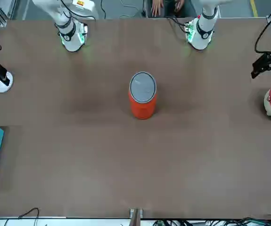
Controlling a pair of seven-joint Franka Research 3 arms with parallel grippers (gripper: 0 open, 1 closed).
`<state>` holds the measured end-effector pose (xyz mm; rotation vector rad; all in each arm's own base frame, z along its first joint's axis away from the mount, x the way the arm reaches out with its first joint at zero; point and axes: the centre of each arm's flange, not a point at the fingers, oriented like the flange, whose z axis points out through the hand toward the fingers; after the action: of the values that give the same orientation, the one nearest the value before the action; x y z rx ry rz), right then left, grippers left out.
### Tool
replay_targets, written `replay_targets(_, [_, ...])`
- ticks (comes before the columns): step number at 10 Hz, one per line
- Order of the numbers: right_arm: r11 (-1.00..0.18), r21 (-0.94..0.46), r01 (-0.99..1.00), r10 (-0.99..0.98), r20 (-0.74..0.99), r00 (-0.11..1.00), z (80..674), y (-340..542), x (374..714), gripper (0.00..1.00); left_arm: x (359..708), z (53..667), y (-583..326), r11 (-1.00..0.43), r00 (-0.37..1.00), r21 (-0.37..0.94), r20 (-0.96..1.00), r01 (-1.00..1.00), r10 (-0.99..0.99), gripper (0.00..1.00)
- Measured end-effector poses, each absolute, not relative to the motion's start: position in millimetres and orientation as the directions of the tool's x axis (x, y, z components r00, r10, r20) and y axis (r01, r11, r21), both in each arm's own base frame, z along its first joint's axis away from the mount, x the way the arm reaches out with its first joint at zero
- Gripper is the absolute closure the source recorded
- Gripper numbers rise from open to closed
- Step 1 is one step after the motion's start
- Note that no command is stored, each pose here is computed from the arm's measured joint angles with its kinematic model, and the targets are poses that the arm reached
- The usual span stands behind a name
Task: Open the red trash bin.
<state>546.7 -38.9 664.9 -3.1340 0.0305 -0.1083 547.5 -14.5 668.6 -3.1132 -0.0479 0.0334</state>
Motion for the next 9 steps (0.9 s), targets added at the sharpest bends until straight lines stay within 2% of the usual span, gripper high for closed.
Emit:
replay_targets(4, [-1.000,-0.007,-0.019,-0.020,0.069,0.997,665,-39,547,0.00,552,669,-35,-1.000,1.000,0.011,0.010,0.015,0.015,0.00])
replay_targets(6, [-1.000,-0.009,-0.019,-0.020,0.066,0.998,664,-38,547,0.04,554,660,-72,-0.993,0.993,0.032,-0.013,0.115,0.114,0.00])
replay_targets(7, [-1.000,-0.012,-0.018,-0.019,0.059,0.998,662,-37,546,0.11,554,652,-97,-0.982,0.982,0.031,-0.028,0.187,0.186,0.00])
replay_targets(9, [-0.998,-0.047,-0.041,-0.043,0.042,0.998,657,-32,546,0.44,552,635,-137,-0.946,0.945,0.016,-0.066,0.323,0.321,0.01])
